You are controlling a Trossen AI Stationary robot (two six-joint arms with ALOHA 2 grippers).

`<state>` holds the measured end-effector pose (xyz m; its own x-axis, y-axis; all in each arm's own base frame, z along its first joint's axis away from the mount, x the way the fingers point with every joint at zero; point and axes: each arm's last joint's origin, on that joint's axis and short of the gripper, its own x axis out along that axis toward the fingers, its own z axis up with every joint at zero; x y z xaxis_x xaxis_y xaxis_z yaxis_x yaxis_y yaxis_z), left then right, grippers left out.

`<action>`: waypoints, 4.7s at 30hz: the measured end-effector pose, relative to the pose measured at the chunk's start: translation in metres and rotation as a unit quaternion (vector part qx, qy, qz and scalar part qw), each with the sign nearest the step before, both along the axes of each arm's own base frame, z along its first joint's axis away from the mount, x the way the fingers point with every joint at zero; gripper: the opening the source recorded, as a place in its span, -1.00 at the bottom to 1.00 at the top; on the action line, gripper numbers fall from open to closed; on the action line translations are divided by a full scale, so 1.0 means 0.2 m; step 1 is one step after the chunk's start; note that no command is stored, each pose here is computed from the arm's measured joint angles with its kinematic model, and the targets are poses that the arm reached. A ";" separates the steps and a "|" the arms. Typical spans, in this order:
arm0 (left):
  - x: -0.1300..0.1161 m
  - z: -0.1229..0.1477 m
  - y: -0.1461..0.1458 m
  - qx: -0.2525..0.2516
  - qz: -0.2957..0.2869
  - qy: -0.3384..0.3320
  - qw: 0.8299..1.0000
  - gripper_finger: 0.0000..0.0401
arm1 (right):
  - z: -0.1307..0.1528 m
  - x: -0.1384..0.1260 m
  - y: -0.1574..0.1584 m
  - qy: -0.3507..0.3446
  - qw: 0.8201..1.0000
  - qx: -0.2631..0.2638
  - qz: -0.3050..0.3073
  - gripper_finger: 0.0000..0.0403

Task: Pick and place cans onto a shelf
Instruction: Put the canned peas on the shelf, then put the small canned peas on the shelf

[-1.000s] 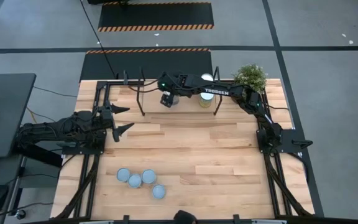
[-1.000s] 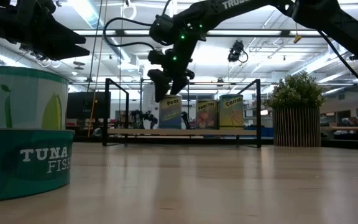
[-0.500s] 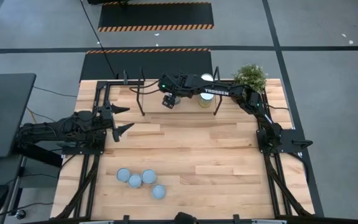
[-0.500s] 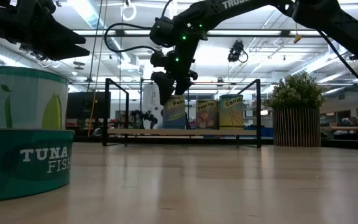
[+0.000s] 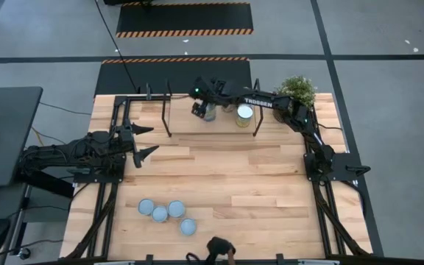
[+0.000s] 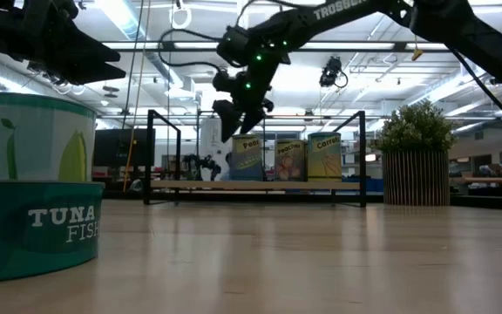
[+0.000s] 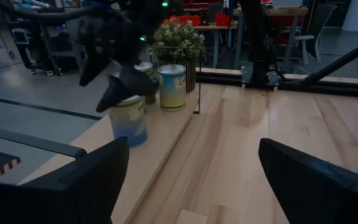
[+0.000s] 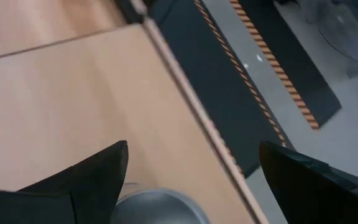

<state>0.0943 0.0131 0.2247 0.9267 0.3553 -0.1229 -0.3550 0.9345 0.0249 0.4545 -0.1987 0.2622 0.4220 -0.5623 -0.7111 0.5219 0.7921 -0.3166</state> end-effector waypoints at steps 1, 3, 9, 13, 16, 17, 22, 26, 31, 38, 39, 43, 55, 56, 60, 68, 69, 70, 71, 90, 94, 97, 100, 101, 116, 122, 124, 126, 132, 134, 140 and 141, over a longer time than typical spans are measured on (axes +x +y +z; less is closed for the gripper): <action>0.00 0.00 0.00 0.000 0.000 0.000 1.000 0.81 | 0.00 -0.01 -0.02 -0.001 1.000 0.002 -0.008 0.83; 0.00 0.00 0.00 0.000 0.000 0.000 1.000 0.81 | 0.00 -0.03 -0.05 -0.001 1.000 0.008 -0.020 0.83; 0.00 0.00 0.00 0.000 0.000 0.000 1.000 0.81 | -0.01 -0.04 -0.05 -0.001 0.999 0.025 -0.042 0.83; 0.00 0.00 0.00 0.000 0.000 0.000 1.000 0.81 | -0.02 -0.05 -0.03 0.011 0.998 0.035 -0.051 0.83; 0.00 0.00 0.00 0.000 0.000 0.001 1.000 0.81 | -0.03 -0.05 -0.01 0.016 0.997 0.037 -0.062 0.83; 0.00 0.00 0.00 -0.001 0.000 0.002 1.000 0.81 | -0.03 -0.06 -0.01 0.023 0.997 0.033 -0.067 0.83; 0.00 0.00 0.00 -0.003 0.000 0.003 1.000 0.81 | -0.03 -0.06 0.00 0.038 0.996 0.012 -0.077 0.83; 0.00 0.00 0.00 -0.003 0.000 0.003 1.000 0.81 | -0.01 -0.05 0.00 0.025 0.997 0.004 -0.071 0.83; 0.00 0.00 0.00 -0.003 0.001 0.003 1.000 0.81 | 0.02 -0.01 -0.02 -0.012 0.999 -0.019 -0.048 0.83; 0.00 0.00 0.00 -0.003 0.000 0.003 1.000 0.81 | 0.01 -0.07 -0.09 0.005 0.996 -0.017 -0.087 0.83; 0.00 0.00 0.00 -0.003 0.000 0.003 1.000 0.81 | 0.00 -0.08 -0.09 0.011 0.996 -0.014 -0.090 0.83; 0.00 0.00 0.00 -0.003 0.000 0.003 1.000 0.81 | 0.00 -0.10 -0.11 0.021 0.995 -0.005 -0.102 0.83; 0.00 -0.01 0.00 -0.004 0.001 0.006 1.000 0.81 | -0.02 -0.12 -0.08 0.064 0.990 -0.010 -0.121 0.83; 0.00 -0.01 0.00 -0.004 0.000 0.007 1.000 0.81 | -0.02 -0.12 -0.07 0.067 0.990 -0.010 -0.121 0.83; 0.00 -0.01 0.00 -0.004 0.001 0.007 1.000 0.81 | -0.03 -0.13 -0.06 0.078 0.990 -0.009 -0.120 0.83; 0.00 -0.01 0.00 -0.004 0.001 0.010 1.000 0.81 | -0.04 -0.13 -0.01 0.109 0.987 -0.011 -0.113 0.83; 0.00 -0.01 0.00 -0.004 0.001 0.011 1.000 0.81 | -0.04 -0.13 0.00 0.113 0.987 -0.015 -0.114 0.83; 0.00 -0.01 0.00 -0.004 0.001 0.011 1.000 0.81 | -0.04 -0.13 0.00 0.119 0.986 -0.018 -0.111 0.83; 0.00 -0.01 0.00 -0.004 0.001 0.011 1.000 0.81 | -0.04 -0.13 0.01 0.124 0.986 -0.021 -0.110 0.83; 0.00 -0.01 0.00 -0.012 0.002 0.009 1.000 0.81 | -0.05 -0.16 0.04 0.175 0.977 -0.036 -0.114 0.83; 0.00 -0.01 0.00 -0.012 0.002 0.009 1.000 0.81 | -0.05 -0.16 0.04 0.177 0.977 -0.037 -0.116 0.83; 0.00 -0.01 0.00 -0.012 0.002 0.009 1.000 0.81 | -0.05 -0.16 0.05 0.175 0.977 -0.038 -0.114 0.83; 0.00 -0.01 0.00 -0.012 0.002 0.009 1.000 0.81 | -0.05 -0.14 0.06 0.171 0.979 -0.041 -0.108 0.83; 0.00 -0.01 0.00 -0.012 0.002 0.009 1.000 0.81 | -0.05 -0.14 0.06 0.170 0.979 -0.041 -0.103 0.83; 0.00 -0.02 0.00 -0.015 0.002 0.018 1.000 0.81 | 0.10 -0.08 0.38 0.230 0.971 -0.020 0.066 0.83; 0.00 -0.02 0.00 -0.025 0.004 0.013 1.000 0.81 | 0.07 -0.12 0.43 0.299 0.951 -0.016 0.074 0.83; 0.00 -0.02 0.00 -0.025 0.003 0.009 1.000 0.81 | 0.07 -0.13 0.42 0.303 0.951 -0.022 0.061 0.83; 0.00 -0.02 0.00 -0.026 0.004 0.009 1.000 0.81 | 0.07 -0.13 0.41 0.296 0.953 -0.020 0.054 0.83; 0.00 -0.02 0.00 -0.027 0.004 0.015 1.000 0.81 | 0.07 -0.07 0.49 0.244 0.965 0.008 0.093 0.83; 0.00 -0.03 0.00 -0.026 0.004 0.021 0.999 0.81 | 0.08 -0.04 0.57 0.229 0.966 0.004 0.117 0.83; -0.01 -0.03 0.00 -0.036 0.006 0.024 0.999 0.81 | 0.09 0.06 0.86 0.153 0.963 0.025 0.220 0.83; -0.01 -0.03 0.00 -0.039 0.006 0.023 0.999 0.81 | 0.10 0.07 0.91 0.141 0.961 0.029 0.237 0.83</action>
